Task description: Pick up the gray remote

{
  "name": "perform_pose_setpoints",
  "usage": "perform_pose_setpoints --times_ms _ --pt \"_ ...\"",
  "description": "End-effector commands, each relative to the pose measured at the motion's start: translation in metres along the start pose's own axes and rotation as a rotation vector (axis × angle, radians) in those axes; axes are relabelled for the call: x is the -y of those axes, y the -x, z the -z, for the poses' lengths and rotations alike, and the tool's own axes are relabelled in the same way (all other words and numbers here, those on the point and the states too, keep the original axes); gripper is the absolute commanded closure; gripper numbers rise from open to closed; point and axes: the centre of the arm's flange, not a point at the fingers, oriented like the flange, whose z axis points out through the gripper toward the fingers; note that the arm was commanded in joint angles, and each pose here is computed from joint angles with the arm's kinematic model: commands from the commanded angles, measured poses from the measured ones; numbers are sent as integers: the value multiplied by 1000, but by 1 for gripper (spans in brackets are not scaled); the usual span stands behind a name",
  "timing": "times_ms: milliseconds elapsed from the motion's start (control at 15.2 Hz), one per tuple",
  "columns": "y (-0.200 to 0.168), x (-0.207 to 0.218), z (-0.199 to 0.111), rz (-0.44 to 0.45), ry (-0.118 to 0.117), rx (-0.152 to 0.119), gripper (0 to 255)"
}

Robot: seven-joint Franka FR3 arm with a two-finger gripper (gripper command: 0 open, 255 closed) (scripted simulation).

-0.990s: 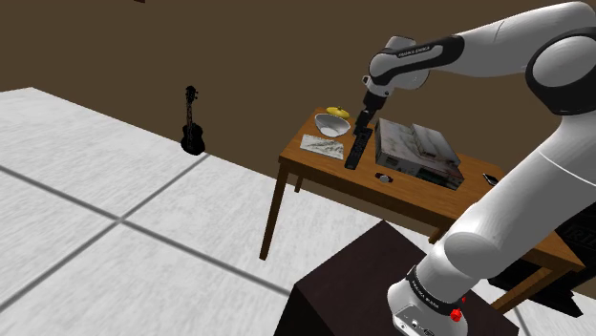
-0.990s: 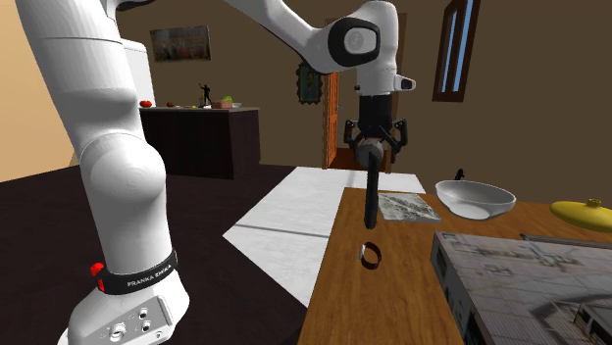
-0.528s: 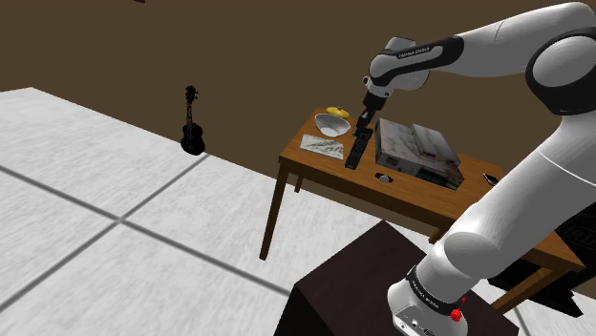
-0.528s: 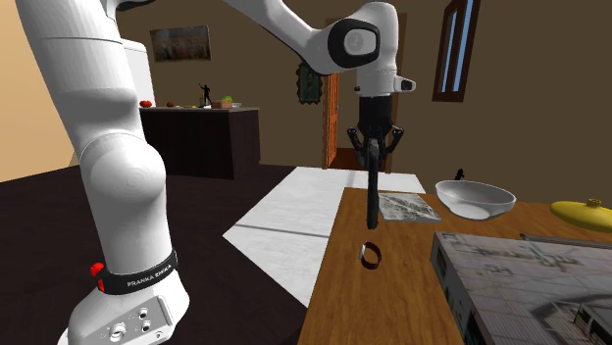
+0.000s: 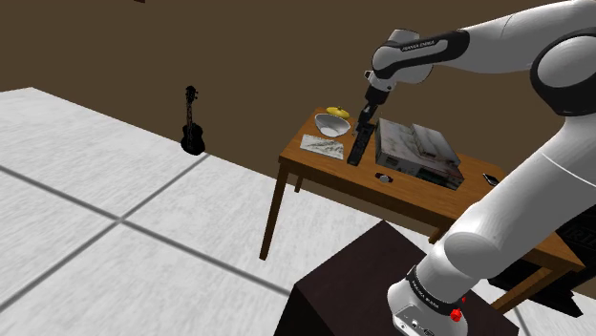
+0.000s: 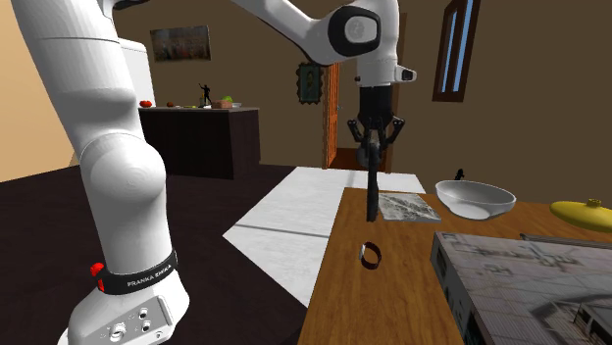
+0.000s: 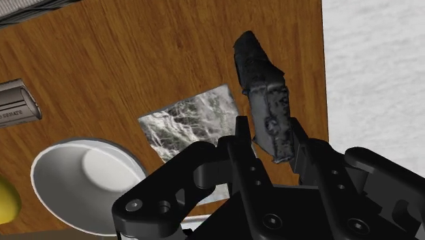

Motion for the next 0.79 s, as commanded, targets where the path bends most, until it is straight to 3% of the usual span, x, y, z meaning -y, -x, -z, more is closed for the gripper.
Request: perform_pose_setpoints --times_ms 0,726 --pt "0 -1 10 0 0 0 255" --pt "-3 -3 58 0 0 0 255"
